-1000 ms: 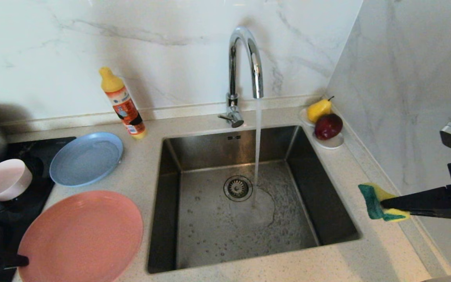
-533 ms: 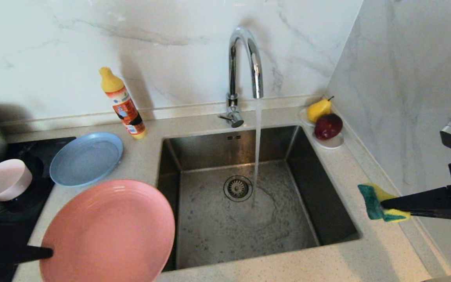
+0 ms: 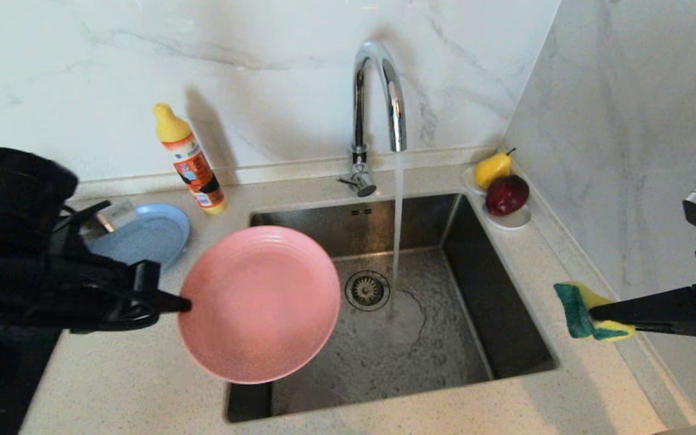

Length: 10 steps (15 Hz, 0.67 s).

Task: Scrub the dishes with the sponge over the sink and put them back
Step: Wash the plate

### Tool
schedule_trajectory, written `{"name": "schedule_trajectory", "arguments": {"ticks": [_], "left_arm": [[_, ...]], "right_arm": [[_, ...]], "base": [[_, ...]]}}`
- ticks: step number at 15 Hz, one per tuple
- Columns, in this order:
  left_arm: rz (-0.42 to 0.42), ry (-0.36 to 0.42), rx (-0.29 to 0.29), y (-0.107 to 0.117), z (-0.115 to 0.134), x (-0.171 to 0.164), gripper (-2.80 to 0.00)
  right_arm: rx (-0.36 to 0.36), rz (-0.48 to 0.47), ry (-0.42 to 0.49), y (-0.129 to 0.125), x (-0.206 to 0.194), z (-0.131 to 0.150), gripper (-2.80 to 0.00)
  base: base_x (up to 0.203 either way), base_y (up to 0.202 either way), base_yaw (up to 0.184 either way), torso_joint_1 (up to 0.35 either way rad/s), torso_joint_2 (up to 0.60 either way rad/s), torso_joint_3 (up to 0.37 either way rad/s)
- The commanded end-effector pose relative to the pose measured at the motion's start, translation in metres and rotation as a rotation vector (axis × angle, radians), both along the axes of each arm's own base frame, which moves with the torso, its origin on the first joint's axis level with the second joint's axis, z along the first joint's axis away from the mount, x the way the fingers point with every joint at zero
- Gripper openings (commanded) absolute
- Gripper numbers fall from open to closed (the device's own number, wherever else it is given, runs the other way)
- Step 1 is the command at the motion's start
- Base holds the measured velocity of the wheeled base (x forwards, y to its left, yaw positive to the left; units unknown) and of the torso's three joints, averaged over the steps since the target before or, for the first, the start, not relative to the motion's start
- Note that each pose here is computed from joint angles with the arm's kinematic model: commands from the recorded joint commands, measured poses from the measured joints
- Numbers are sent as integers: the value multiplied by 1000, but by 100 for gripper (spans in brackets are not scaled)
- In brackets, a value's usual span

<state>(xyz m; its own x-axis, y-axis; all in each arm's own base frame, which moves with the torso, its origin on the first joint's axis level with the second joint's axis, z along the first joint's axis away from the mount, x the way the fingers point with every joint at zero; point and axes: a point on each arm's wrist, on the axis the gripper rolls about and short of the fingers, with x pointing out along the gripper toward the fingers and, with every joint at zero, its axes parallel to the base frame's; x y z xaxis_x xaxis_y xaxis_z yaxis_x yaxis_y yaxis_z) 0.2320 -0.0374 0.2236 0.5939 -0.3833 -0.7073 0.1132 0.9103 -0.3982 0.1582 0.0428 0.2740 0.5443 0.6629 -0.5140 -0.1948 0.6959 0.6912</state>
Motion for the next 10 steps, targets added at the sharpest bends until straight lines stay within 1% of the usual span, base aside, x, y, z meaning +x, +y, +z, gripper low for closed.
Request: {"name": "schedule_trajectory", "arguments": {"ticks": [1, 4, 6, 8, 10], "left_arm": [[-62, 74, 0, -38, -23, 40, -280], [-111, 76, -15, -70, -37, 63, -280], [-140, 61, -29, -87, -45, 69, -280], [-180, 61, -34, -106, -55, 74, -280], [-197, 65, -47, -125, -60, 78, -280]], "right_arm": [[2, -4, 9, -1, -1, -3, -280], [2, -11, 10, -2, -1, -3, -280], [3, -11, 7, -2, -2, -3, -280], [12, -3, -5, -3, -6, 0, -280], [13, -2, -7, -3, -7, 0, -280]], "base": [[0, 0, 0, 0, 0, 0], [0, 0, 0, 0, 0, 0], [0, 0, 0, 0, 0, 0], [0, 0, 0, 0, 0, 0], [0, 0, 0, 0, 0, 0]]}}
